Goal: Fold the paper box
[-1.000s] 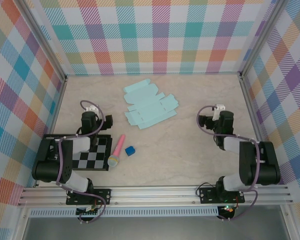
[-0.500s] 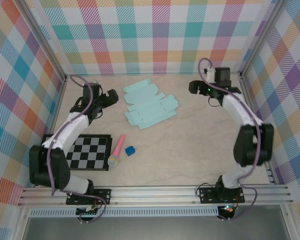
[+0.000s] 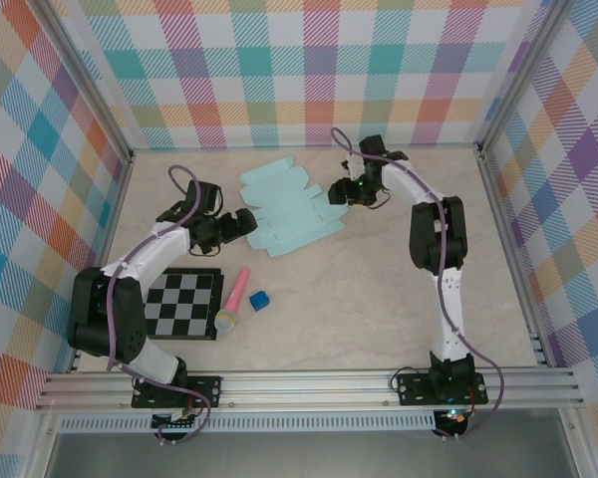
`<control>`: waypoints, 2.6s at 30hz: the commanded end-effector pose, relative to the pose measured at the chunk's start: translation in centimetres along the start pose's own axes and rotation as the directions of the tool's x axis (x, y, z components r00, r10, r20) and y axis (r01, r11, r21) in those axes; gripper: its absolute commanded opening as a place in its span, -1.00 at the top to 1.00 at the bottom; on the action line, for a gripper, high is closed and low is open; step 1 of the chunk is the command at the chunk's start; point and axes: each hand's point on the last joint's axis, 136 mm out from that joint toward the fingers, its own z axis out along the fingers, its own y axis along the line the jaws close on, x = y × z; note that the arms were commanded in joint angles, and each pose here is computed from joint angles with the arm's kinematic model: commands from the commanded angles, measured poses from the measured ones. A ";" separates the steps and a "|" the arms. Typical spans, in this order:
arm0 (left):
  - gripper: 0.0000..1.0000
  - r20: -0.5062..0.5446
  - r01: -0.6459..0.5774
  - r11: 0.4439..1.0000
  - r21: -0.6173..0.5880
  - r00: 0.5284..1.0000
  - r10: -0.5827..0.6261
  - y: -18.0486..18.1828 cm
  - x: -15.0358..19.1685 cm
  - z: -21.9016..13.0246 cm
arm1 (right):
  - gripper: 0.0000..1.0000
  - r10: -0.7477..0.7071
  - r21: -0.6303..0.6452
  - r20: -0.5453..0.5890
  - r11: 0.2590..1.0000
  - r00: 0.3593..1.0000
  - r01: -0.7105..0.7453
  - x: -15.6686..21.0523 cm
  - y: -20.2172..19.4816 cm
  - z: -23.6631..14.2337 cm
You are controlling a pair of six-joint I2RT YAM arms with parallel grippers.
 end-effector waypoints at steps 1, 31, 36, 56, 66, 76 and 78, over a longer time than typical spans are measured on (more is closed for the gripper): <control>-1.00 -0.041 -0.010 1.000 0.002 0.999 0.010 0.0 1.1 -0.4 | -0.31 -0.002 0.020 -0.049 1.000 0.999 0.003 0.4 -0.5 -0.2; -1.00 0.125 -0.123 0.991 0.043 0.985 0.117 -3.3 -5.8 -8.3 | 1.00 -0.512 0.003 -0.006 0.859 0.859 0.512 2.7 2.7 -6.3; -1.00 0.180 -0.195 0.979 0.063 0.967 0.181 -4.8 -7.4 -11.0 | 1.00 -0.731 0.074 -0.113 0.670 0.674 0.739 5.7 1.8 -10.0; -1.00 0.128 -0.471 0.780 0.412 0.877 0.462 -15.3 -2.2 -3.2 | 0.70 -0.977 0.165 -0.121 0.156 0.177 0.974 6.0 -1.7 -12.2; -1.00 -0.026 -0.407 0.856 0.320 0.899 0.437 -15.3 -1.9 3.9 | 0.03 -0.676 0.344 0.044 0.702 0.736 0.624 3.2 -2.5 -16.0; -0.96 -0.271 -0.268 0.943 0.199 0.909 0.316 -11.2 3.6 8.0 | -0.07 0.610 -0.011 0.200 0.784 0.767 -0.621 12.7 -9.5 -17.0; -0.97 -0.289 -0.264 0.944 0.197 0.905 0.314 -10.9 4.5 7.9 | -0.17 0.621 -0.026 0.204 0.776 0.756 -0.630 14.5 -9.2 -16.4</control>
